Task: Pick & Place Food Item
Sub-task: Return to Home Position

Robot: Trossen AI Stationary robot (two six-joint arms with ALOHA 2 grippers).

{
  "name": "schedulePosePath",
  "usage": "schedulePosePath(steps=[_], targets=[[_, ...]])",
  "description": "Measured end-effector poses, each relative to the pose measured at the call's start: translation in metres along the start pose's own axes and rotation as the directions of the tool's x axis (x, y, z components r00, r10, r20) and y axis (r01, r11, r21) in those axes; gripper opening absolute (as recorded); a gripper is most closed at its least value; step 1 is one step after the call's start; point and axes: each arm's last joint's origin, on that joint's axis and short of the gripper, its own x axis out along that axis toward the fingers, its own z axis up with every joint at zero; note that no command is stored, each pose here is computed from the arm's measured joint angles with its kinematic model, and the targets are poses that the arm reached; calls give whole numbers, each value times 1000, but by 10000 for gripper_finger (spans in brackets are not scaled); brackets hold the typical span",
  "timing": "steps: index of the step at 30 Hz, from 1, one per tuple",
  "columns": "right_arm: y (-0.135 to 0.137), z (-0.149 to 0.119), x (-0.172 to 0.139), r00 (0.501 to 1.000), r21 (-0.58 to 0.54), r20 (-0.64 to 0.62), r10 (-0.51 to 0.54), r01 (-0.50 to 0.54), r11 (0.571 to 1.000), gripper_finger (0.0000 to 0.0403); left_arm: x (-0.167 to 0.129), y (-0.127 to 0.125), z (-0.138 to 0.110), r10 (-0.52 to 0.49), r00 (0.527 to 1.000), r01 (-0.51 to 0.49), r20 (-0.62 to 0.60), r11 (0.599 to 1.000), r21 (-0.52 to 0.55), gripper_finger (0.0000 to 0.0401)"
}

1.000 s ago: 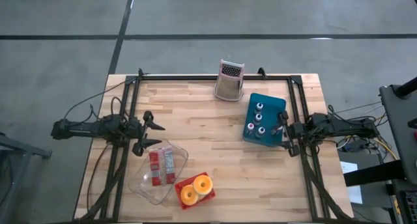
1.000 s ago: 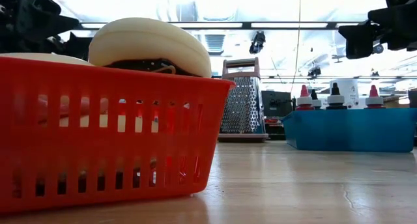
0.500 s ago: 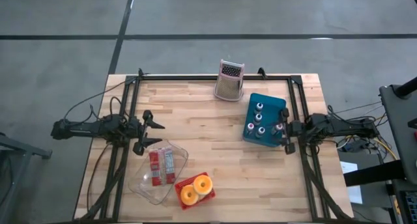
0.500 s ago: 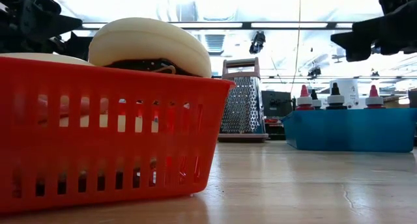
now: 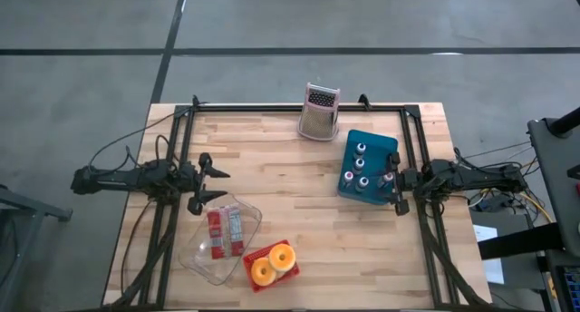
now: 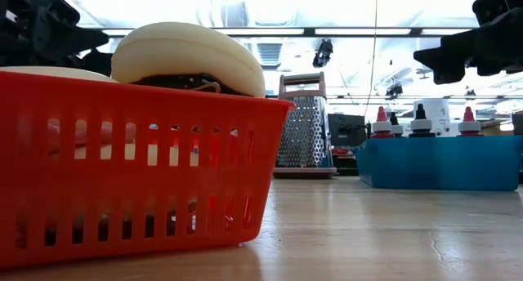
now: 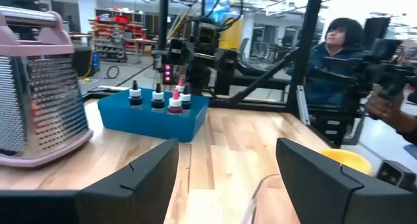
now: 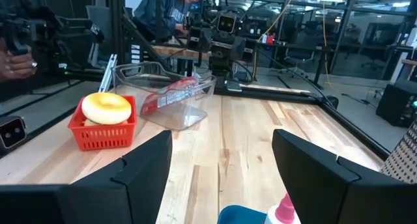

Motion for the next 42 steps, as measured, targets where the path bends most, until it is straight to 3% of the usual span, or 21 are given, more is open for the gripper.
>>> schedulePosePath(steps=[8, 18, 42], targets=[[0, -1, 0, 1000, 1, -8, 1, -1, 1000, 262, 0, 0, 0, 9, 1000, -9, -1, 1000, -26, 261], [0, -4, 2, 999, 123, -37, 6, -1, 992, 254, 0, 0, 0, 9, 1000, -9, -3, 1000, -29, 261], [0, -5, 3, 999, 119, -47, 6, 0, 993, 258, 0, 0, -1, 10, 1000, -10, -9, 1000, -22, 261]])
